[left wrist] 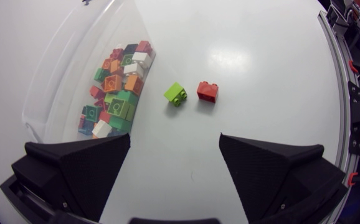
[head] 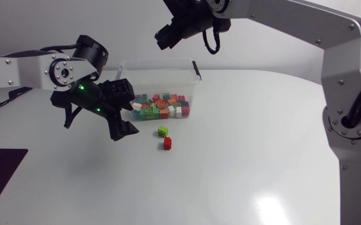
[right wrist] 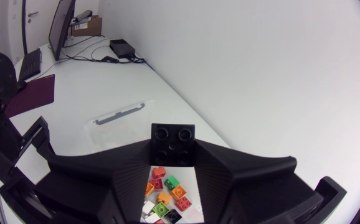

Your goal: Place the duplo bricks in the container

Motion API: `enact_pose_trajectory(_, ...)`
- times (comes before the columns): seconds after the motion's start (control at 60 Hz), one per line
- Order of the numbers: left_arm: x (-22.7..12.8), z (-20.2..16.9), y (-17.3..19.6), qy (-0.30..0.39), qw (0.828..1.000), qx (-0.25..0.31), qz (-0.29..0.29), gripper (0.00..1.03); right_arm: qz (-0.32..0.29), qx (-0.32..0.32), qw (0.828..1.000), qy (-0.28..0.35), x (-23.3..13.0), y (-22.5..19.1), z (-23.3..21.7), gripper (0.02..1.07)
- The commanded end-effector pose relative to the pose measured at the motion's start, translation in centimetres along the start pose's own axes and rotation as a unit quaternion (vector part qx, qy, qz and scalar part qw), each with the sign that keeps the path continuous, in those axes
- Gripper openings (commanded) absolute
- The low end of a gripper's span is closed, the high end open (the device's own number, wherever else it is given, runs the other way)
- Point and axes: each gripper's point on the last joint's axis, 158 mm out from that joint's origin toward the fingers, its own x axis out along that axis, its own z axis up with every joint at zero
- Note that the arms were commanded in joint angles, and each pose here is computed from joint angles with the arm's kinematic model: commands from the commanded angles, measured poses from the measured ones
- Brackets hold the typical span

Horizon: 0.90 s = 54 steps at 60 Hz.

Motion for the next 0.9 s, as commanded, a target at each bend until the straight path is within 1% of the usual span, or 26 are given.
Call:
enact_pose_trajectory(0.0,2.6,-1.3,-1.9,0.014,0.999,0.017,-0.033,0.99,0.008,0.024,0.999,0.031,1.9,0.6,-2.3,0.96)
enact_pose_trajectory(0.05,3.2,-1.2,-2.2,0.013,0.999,0.021,-0.036,0.99,0.011,0.023,0.999,0.038,2.0,1.0,-2.9,1.02)
enact_pose_trajectory(0.15,4.5,-1.1,-2.5,0.009,0.999,0.032,-0.042,0.99,0.015,0.024,0.998,0.047,1.9,1.3,-3.6,1.02)
enact_pose_trajectory(0.217,5.5,-0.8,-2.3,-0.001,0.998,0.044,-0.035,0.99,0.016,0.023,0.998,0.051,1.2,1.5,-3.7,1.02)
enact_pose_trajectory(0.317,6.9,-0.5,-2.3,-0.005,0.997,0.063,-0.035,0.99,0.02,0.014,0.998,0.056,-0.4,2.1,-4.0,1.02)
enact_pose_trajectory(0.333,7.5,-0.4,-2.2,-0.007,0.997,0.074,-0.034,0.99,0.022,0.011,0.998,0.058,-1.0,2.4,-4.3,1.02)
enact_pose_trajectory(0.433,8.6,-0.1,-2.3,-0.016,0.995,0.096,-0.037,0.99,0.03,0.001,0.997,0.067,-2.7,3.6,-5.4,1.02)
enact_pose_trajectory(0.6,10.3,1.1,-2.1,-0.044,0.989,0.135,-0.048,0.99,0.068,-0.026,0.992,0.1,-5.4,7.4,-9.7,1.02)
enact_pose_trajectory(0.717,11.4,1.6,-2.4,-0.052,0.984,0.159,-0.059,0.99,0.087,-0.032,0.989,0.118,-6.7,9.4,-12.7,1.02)
enact_pose_trajectory(0.883,12.5,2.6,-0.7,-0.061,0.982,0.173,-0.052,0.99,0.123,-0.034,0.982,0.14,-8.2,12.6,-16.3,1.02)
